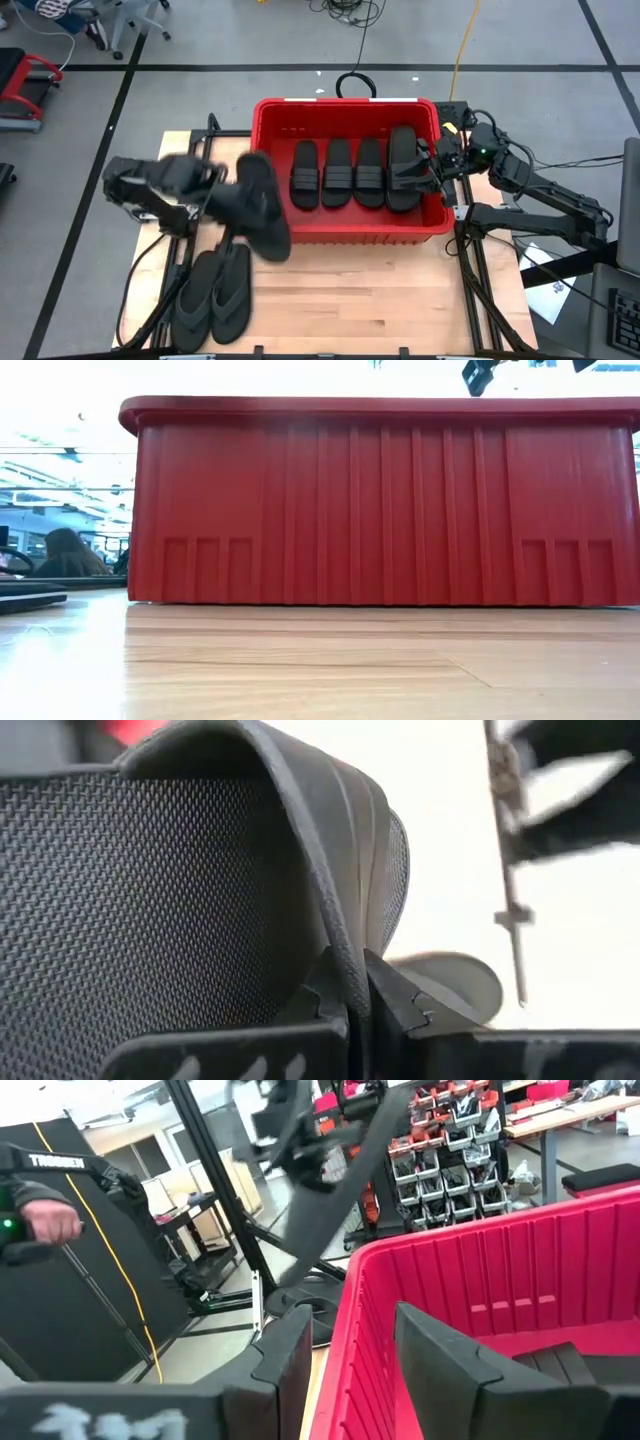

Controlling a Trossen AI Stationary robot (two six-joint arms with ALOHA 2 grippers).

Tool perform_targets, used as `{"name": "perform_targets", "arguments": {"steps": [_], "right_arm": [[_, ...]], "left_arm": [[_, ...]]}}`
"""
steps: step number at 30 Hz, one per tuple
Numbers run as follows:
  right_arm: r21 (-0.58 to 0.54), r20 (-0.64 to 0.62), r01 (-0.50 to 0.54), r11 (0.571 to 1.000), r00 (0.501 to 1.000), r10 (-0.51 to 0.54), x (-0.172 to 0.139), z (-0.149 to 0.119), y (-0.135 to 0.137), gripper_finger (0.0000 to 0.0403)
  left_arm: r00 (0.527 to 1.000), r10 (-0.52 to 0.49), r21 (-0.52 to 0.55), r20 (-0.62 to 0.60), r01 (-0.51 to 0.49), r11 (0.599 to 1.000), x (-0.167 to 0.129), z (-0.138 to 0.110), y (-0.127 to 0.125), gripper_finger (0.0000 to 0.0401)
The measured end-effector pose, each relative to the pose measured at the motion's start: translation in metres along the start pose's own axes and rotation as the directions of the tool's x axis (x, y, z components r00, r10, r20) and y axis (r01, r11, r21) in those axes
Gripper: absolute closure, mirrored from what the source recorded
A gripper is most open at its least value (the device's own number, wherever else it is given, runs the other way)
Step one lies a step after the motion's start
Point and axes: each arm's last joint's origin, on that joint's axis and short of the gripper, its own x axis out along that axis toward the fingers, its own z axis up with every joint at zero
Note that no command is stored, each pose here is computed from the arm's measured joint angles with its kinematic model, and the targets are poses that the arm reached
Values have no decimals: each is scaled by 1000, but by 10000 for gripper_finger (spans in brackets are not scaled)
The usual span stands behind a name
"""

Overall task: Pick and place slides into bin
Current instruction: Put the black slide into the red container

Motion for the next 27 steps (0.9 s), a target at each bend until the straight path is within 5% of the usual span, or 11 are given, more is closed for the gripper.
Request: {"name": "perform_targets", "arguments": {"steps": [8,15,20,27], "right_arm": [[32,-2,1,999,1000,-1,1,0,-1,272],[16,7,-5,1000,1000,5,0,1,0,273],[-18,16,-5,1000,1000,5,0,2,0,273],[3,5,128,992,992,-128,-1,-2,-5,273]], "left_arm": [[971,148,69,189,-164,984,-28,34,78,400],[963,182,211,199,-223,952,12,87,148,401],[933,227,189,278,-285,940,52,115,199,401],[937,165,107,308,-207,973,79,127,218,401]]}}
